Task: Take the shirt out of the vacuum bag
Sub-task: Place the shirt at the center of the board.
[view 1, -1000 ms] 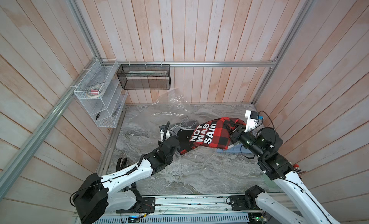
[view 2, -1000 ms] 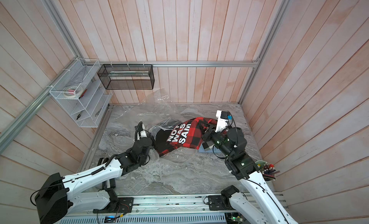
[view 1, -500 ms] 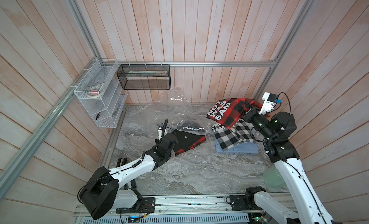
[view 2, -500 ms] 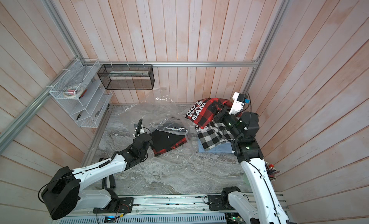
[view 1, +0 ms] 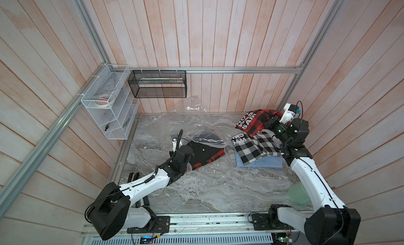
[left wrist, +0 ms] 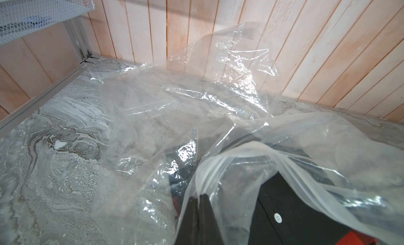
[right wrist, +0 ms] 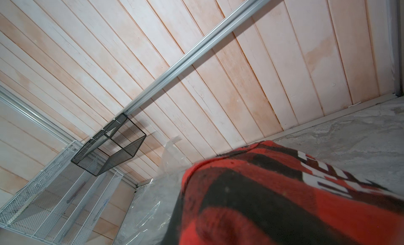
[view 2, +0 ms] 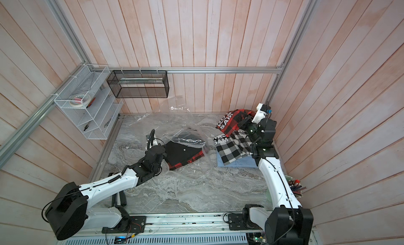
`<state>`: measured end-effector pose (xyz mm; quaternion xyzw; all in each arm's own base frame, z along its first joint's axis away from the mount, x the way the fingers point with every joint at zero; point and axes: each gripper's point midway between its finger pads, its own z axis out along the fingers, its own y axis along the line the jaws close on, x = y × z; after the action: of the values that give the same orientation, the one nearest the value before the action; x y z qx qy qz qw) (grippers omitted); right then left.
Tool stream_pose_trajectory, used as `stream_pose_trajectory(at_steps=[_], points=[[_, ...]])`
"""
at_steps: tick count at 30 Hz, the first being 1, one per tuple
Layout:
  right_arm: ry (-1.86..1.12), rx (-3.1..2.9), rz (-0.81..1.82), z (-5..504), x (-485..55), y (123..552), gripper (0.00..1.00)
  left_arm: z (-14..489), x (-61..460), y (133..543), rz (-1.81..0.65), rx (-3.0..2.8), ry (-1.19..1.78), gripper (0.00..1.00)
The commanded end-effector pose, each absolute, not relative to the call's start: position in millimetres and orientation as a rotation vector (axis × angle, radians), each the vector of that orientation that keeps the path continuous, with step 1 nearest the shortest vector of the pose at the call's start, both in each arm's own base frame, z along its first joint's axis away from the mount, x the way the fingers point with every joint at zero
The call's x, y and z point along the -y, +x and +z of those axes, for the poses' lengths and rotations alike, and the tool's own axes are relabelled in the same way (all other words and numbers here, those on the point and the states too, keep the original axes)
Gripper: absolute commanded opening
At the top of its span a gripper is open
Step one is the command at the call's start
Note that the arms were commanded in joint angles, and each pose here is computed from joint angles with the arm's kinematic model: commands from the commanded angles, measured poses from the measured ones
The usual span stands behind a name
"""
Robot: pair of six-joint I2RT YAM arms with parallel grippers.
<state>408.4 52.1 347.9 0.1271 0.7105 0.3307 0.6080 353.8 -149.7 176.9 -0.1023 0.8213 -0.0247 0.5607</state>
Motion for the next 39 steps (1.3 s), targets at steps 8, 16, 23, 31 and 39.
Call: stream_pose_trajectory(at_steps=[8, 16, 23, 31, 39], points=[[0.367, -1.589, 0.677, 287.2, -31.2, 421.1, 0.00, 168.2, 149.5, 353.2, -0.093, -1.941, -0.268, 0.00], [0.336, -1.537, 0.645, 302.1, -27.5, 430.6, 0.00, 169.3, 150.1, 354.5, -0.098, -1.935, -0.268, 0.00], [0.347, -1.556, 0.591, 292.7, -21.2, 441.4, 0.00, 167.5, 149.5, 351.8, -0.117, -1.943, -0.286, 0.00], [0.532, -1.675, 0.579, 183.8, -12.8, 412.5, 0.00, 154.8, 148.0, 347.3, -0.120, -1.971, -0.290, 0.00], [0.728, -1.731, 0.553, 120.2, -1.2, 357.7, 0.00, 158.7, 148.7, 345.8, -0.138, -1.966, -0.288, 0.00]])
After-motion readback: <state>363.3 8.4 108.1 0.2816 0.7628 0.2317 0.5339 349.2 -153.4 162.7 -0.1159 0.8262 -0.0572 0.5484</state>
